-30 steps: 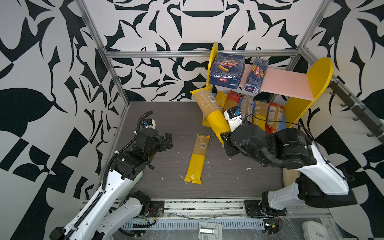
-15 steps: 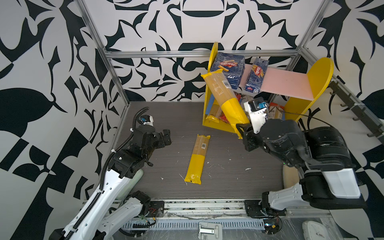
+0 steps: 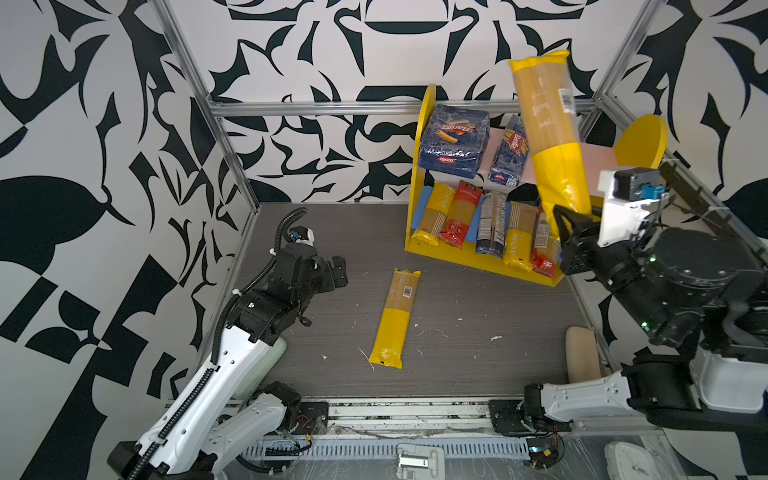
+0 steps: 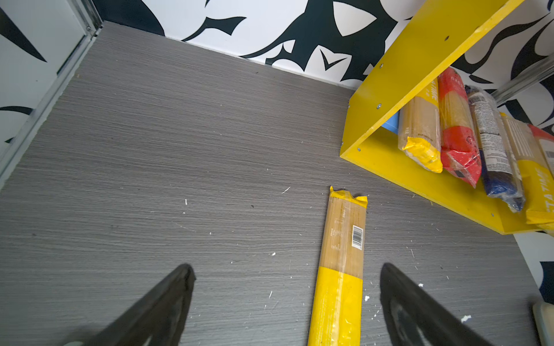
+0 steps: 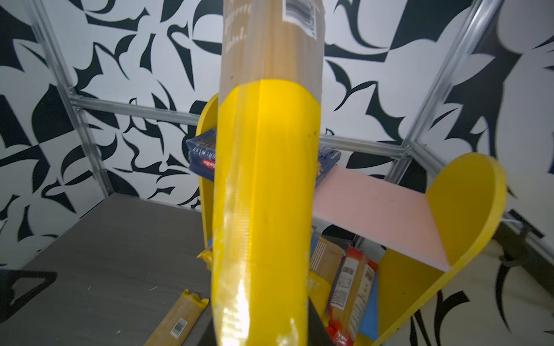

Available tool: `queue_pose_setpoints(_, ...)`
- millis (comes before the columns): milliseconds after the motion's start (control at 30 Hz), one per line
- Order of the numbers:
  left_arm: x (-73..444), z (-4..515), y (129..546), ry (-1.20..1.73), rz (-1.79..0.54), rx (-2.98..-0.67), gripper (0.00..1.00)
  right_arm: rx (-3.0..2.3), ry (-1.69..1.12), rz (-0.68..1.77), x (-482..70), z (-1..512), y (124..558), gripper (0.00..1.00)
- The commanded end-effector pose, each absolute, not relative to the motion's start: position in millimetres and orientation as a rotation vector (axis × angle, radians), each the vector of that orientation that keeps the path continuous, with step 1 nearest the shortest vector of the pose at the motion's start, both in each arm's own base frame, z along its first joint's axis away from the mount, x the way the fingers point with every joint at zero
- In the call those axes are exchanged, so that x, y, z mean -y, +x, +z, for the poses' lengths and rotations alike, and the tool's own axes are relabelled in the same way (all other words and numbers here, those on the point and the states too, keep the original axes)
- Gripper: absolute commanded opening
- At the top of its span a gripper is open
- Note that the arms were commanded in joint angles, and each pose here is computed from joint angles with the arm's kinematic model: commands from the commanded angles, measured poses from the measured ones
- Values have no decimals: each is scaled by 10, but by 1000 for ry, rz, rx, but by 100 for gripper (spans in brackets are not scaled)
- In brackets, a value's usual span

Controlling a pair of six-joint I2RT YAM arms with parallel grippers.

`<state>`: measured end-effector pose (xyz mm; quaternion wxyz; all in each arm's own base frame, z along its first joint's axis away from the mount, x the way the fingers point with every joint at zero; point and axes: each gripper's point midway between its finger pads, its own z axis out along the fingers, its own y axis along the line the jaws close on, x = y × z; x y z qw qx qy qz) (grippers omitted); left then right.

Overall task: Place and organize the pasta boxes and bags onto the shelf
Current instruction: 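Raise the spaghetti bag upright with the right gripper above the shelf, then carry the bag over the pink top board beside the Barilla boxes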

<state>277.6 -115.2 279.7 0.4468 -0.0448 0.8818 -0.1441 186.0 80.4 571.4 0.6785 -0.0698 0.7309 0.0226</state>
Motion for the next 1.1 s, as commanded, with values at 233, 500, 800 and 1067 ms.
queue_pose_setpoints(233, 1258, 2939, 2861, -103, -421, -2151, 99, -1526, 102, 2, -331, 6207, 1834, 0)
queue_pose_setpoints(500, 1325, 2950, 2894, -89, -448, -2154, 99, -1532, 86, -17, -520, 6193, 1886, 0)
queue_pose_setpoints(800, 1309, 2935, 2866, -86, -449, -2152, 99, -1523, 92, -22, -765, 6257, 1954, 0)
queue_pose_setpoints(1067, 1309, 2929, 2876, -77, -452, -2156, 99, -1505, 65, -18, -1036, 6371, 2020, 0)
